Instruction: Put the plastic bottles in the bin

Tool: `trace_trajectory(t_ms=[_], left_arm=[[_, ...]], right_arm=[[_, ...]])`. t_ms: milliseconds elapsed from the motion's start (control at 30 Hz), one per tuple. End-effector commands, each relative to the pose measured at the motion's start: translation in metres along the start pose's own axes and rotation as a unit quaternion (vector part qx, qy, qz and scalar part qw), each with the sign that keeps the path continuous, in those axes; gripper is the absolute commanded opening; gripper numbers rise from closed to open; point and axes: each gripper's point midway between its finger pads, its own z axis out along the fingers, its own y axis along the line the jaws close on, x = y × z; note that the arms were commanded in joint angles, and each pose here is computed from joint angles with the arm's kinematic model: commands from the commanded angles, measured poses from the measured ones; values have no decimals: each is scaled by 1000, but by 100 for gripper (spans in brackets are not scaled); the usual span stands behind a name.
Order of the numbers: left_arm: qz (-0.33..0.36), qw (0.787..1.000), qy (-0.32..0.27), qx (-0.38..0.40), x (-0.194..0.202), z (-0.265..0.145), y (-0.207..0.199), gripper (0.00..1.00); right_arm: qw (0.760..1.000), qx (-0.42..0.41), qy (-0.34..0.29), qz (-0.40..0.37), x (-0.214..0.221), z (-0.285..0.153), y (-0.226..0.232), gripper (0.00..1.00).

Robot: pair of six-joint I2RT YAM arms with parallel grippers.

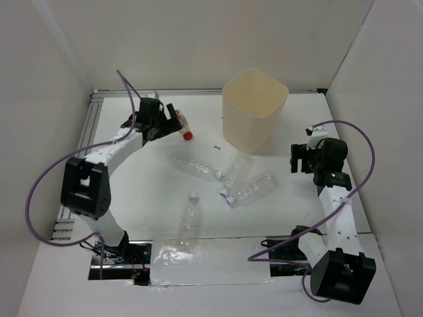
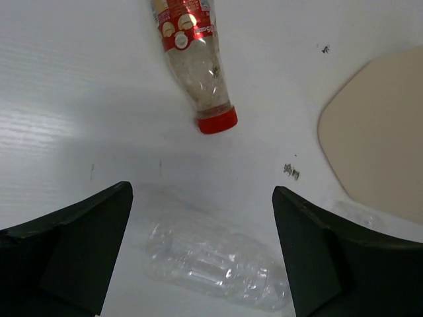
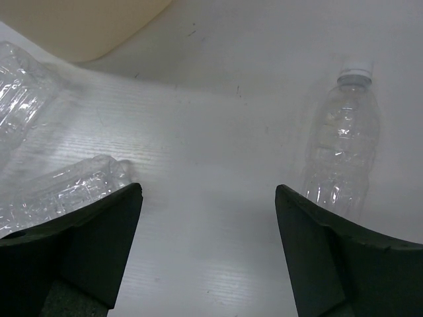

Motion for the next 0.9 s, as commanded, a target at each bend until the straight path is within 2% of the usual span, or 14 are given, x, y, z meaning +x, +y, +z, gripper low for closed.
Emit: trace_trajectory(t_ms=[0, 67, 233, 433, 700, 767, 833, 867], left_arm=[[20, 1000, -18, 0, -18, 34, -31, 100], [25, 999, -13, -21, -19, 66, -34, 100], [37, 998, 6, -58, -10, 115, -26, 100], [43, 993, 2, -113, -13, 135, -9, 100], [46, 988, 31, -143, 9, 170, 14, 98], [42, 988, 38, -143, 15, 176, 16, 85], [42, 988, 38, -143, 15, 176, 16, 66], [42, 988, 38, -143, 15, 176, 16, 49]], right_arm=[[1000, -4, -14, 0, -6, 4, -1, 89], [1000, 0, -13, 2, -6, 3, -3, 89], [1000, -4, -14, 2, -8, 2, -2, 89], [1000, 2, -9, 9, -5, 3, -7, 89], [1000, -1, -3, 19, -7, 3, -12, 89], [1000, -7, 0, 20, -6, 5, -11, 89], [1000, -14, 4, 17, -4, 5, -8, 89], [1000, -14, 4, 12, -4, 5, -9, 89]])
